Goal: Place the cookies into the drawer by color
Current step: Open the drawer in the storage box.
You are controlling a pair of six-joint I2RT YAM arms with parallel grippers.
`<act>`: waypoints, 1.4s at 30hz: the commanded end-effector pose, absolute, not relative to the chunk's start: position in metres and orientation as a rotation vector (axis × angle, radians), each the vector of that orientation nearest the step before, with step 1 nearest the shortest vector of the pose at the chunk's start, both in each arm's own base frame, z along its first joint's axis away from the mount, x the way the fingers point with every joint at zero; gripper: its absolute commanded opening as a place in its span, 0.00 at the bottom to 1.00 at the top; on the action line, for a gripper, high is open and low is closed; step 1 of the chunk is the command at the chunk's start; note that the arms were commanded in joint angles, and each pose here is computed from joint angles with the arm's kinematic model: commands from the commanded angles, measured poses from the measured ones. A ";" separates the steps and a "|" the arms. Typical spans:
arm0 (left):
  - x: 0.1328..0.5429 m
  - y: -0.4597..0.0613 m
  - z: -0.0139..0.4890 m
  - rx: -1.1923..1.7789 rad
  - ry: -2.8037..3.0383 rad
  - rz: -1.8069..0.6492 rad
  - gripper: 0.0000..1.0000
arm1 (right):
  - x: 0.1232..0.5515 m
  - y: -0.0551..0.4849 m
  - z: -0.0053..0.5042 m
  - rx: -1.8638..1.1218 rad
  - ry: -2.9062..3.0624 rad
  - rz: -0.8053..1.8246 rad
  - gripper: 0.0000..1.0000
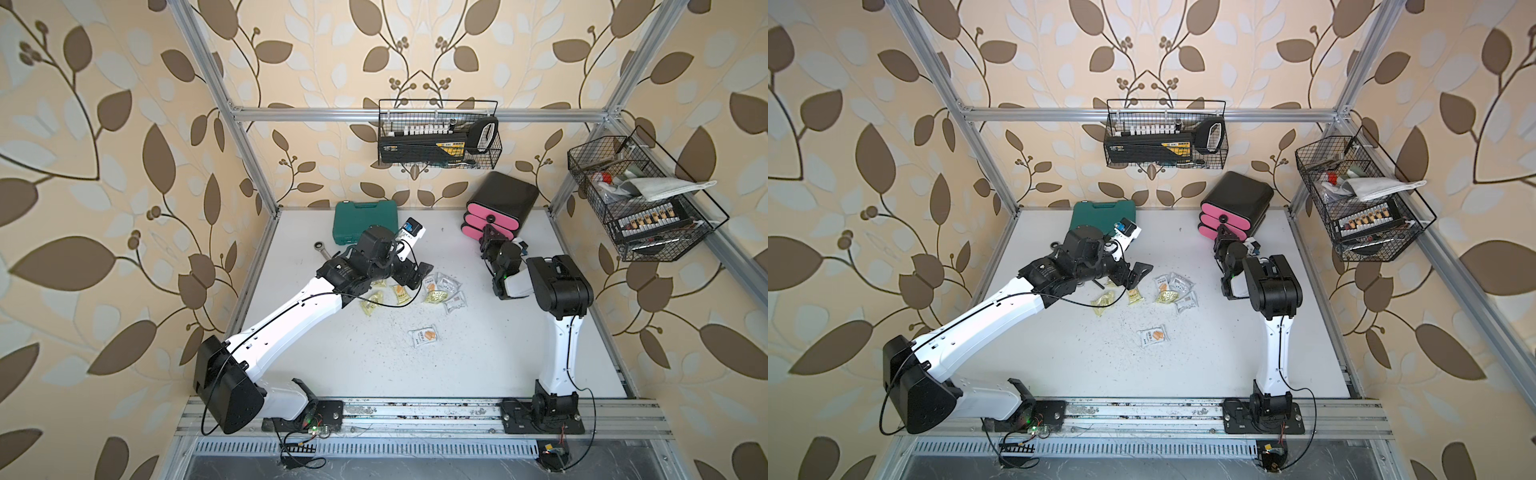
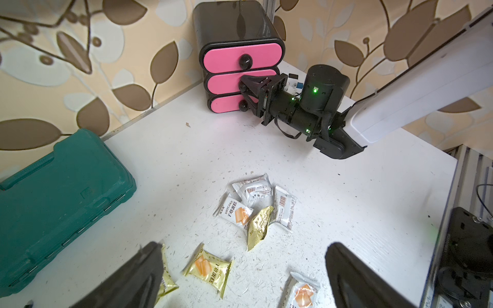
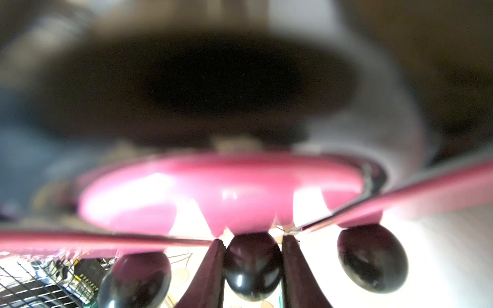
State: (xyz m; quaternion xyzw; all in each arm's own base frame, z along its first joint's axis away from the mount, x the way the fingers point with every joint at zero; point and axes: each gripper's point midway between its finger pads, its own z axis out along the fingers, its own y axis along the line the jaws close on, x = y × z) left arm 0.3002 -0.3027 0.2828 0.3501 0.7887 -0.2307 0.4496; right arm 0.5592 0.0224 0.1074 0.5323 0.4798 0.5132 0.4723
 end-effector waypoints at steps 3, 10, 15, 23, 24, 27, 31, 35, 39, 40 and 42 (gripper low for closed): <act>0.295 -0.303 0.307 0.862 1.879 -0.585 0.98 | 0.538 0.032 0.104 1.270 1.264 1.212 0.22; 0.295 -0.304 0.306 0.864 1.880 -0.588 0.98 | 0.495 0.068 0.088 1.249 1.349 1.232 0.23; 0.295 -0.305 0.305 0.866 1.884 -0.595 0.98 | 0.472 0.089 0.075 1.233 1.407 1.250 0.32; 0.296 -0.305 0.303 0.870 1.888 -0.591 0.98 | 0.437 0.092 0.066 1.200 1.499 1.216 0.64; 0.296 -0.305 0.302 0.870 1.889 -0.591 0.98 | 0.432 0.094 0.067 1.180 1.517 1.219 0.65; 0.296 -0.306 0.301 0.872 1.892 -0.593 0.98 | 0.416 0.097 0.066 1.153 1.572 1.227 0.67; 0.297 -0.306 0.299 0.872 1.899 -0.589 0.98 | 0.394 0.101 0.065 1.087 1.646 1.223 0.68; 0.297 -0.308 0.296 0.876 1.907 -0.596 0.98 | 0.386 0.121 0.065 0.976 1.748 1.286 0.68; 0.297 -0.309 0.294 0.879 1.910 -0.594 0.98 | 0.369 0.114 0.063 0.977 1.753 1.261 0.67; 0.297 -0.309 0.294 0.879 1.910 -0.593 0.98 | 0.365 0.112 0.066 0.958 1.753 1.249 0.67; 0.298 -0.309 0.292 0.881 1.914 -0.594 0.98 | 0.356 0.109 0.073 0.932 1.757 1.225 0.66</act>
